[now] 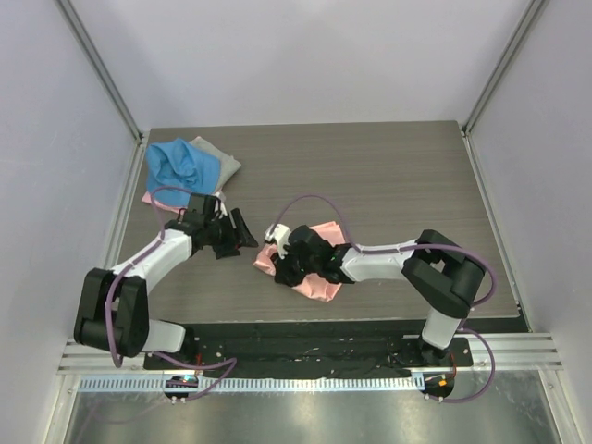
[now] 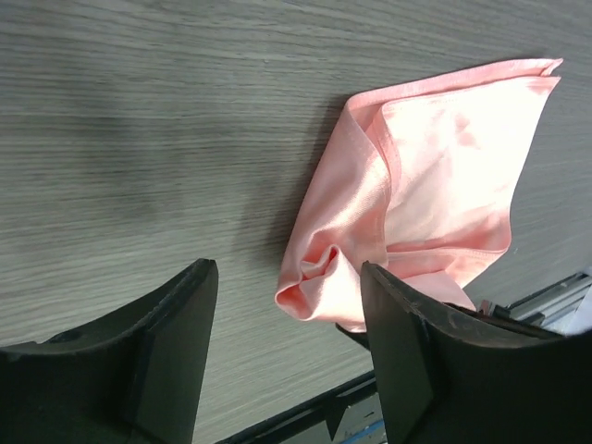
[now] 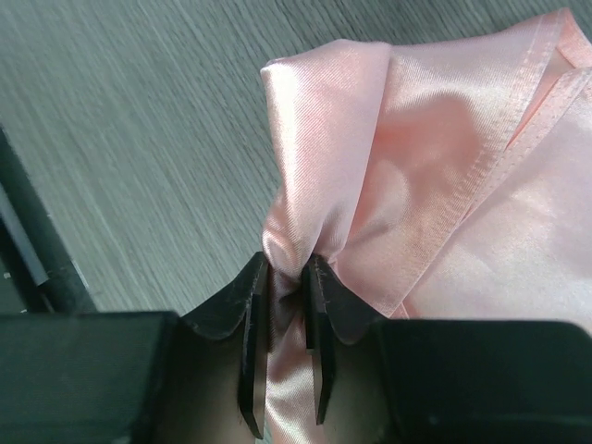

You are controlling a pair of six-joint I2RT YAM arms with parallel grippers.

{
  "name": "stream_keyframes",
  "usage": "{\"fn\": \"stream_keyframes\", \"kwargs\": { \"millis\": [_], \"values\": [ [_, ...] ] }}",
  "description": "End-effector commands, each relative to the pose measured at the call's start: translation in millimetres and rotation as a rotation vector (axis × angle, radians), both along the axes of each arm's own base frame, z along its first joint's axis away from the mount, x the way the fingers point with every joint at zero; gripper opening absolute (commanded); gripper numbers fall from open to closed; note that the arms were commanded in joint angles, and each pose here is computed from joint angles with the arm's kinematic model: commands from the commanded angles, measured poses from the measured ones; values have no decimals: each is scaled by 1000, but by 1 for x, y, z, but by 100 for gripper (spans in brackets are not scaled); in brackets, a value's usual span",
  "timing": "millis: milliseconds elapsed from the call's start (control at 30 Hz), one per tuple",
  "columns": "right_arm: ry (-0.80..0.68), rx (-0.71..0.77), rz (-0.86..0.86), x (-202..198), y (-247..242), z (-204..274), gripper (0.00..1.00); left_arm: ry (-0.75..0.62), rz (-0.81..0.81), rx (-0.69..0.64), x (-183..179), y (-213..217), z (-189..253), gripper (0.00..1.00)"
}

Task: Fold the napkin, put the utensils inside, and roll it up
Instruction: Roll the napkin with the utensil

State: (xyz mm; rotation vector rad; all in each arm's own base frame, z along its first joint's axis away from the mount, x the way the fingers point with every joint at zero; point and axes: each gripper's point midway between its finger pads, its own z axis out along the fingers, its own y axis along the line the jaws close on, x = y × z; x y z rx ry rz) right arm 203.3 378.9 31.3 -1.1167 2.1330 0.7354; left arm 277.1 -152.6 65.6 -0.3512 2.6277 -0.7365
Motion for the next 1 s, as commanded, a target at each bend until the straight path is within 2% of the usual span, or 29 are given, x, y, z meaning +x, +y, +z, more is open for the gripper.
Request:
{"fn": "stream_keyframes", "kwargs": {
  "millis": [0,200,333,667,967],
  "values": [
    [224,49,76,-40,-13,-23,12,-99,6,-13,3,6,11,68],
    [343,180,53,-34,-22,-18,12,-188,-40,-144,4,-14,25,68],
    [424,191,50,-28,-24,-23,12,-215,-75,-196,8,-23,25,67],
    [599,180,-6,-14,-35,-46,11,-143,-63,-214,4,-27,-9,59],
    [664,149,-31,-7,-43,-61,9,-94,-84,-212,-5,-34,-26,48]
  ]
}}
